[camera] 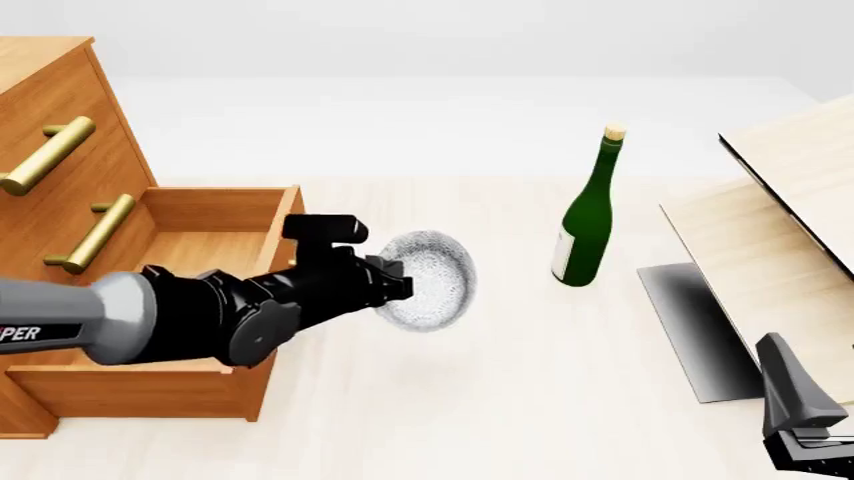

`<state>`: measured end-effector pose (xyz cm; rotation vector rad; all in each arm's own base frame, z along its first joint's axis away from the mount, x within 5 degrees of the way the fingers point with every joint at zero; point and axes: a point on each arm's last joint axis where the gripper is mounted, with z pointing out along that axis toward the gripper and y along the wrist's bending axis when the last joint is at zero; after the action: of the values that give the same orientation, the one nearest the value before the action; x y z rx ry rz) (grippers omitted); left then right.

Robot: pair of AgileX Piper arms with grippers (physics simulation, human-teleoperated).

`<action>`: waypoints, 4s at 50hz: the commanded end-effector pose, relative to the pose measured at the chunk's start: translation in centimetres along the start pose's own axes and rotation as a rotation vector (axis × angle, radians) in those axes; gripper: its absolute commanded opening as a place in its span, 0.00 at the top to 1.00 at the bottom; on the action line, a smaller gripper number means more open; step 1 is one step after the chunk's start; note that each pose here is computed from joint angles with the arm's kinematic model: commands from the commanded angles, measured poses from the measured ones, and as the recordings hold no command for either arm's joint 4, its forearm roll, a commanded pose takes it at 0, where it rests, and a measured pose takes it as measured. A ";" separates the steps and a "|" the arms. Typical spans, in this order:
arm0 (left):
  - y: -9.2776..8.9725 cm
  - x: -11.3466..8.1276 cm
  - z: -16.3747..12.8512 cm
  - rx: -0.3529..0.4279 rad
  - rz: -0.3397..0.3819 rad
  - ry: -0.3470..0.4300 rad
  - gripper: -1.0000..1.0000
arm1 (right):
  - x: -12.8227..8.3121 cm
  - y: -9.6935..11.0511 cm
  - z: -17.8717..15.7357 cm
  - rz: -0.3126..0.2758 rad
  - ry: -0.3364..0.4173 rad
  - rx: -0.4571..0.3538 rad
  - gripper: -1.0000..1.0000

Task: Put the bowl in the bottom drawer of the cabinet and close it.

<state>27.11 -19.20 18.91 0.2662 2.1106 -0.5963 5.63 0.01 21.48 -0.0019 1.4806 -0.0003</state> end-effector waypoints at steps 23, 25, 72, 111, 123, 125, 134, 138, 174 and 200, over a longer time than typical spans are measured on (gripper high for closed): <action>1.2 -2.3 -4.7 -0.031 0.071 -0.093 1.00 | 0.0 0.0 0.0 0.000 0.000 0.000 0.00; 1.2 -2.3 -4.7 -0.031 0.071 -0.093 1.00 | 0.0 0.0 0.0 0.000 0.000 0.000 0.00; 4.4 -2.8 -10.3 -0.150 0.117 -0.168 1.00 | 0.0 0.0 0.0 0.000 0.000 0.000 0.00; 7.4 -2.4 -14.0 -0.280 0.050 -0.229 1.00 | 0.0 0.0 0.0 0.000 0.000 0.000 0.00; 8.3 -2.3 -14.8 -0.320 0.036 -0.239 1.00 | 0.0 0.0 0.0 0.000 0.000 0.000 0.00; 8.4 -2.2 -14.8 -0.328 0.036 -0.240 1.00 | 0.0 0.0 0.0 0.000 0.000 0.000 0.00; 9.3 -2.2 -15.3 -0.372 0.044 -0.248 1.00 | 0.0 0.0 0.0 0.000 0.000 0.000 0.00; 9.6 -2.1 -15.6 -0.387 0.041 -0.253 1.00 | 0.0 0.0 0.0 0.000 0.000 0.000 0.00; 13.0 -1.3 -17.0 -0.542 0.024 -0.287 1.00 | 0.0 0.0 0.0 0.000 0.000 0.000 0.00; 15.6 -0.5 -15.6 -0.602 -0.007 -0.257 1.00 | 0.0 0.0 0.0 0.000 0.000 0.000 0.00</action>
<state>21.93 1.44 22.53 -0.1025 1.9329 0.0141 5.63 0.01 21.48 -0.0019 1.4806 -0.0003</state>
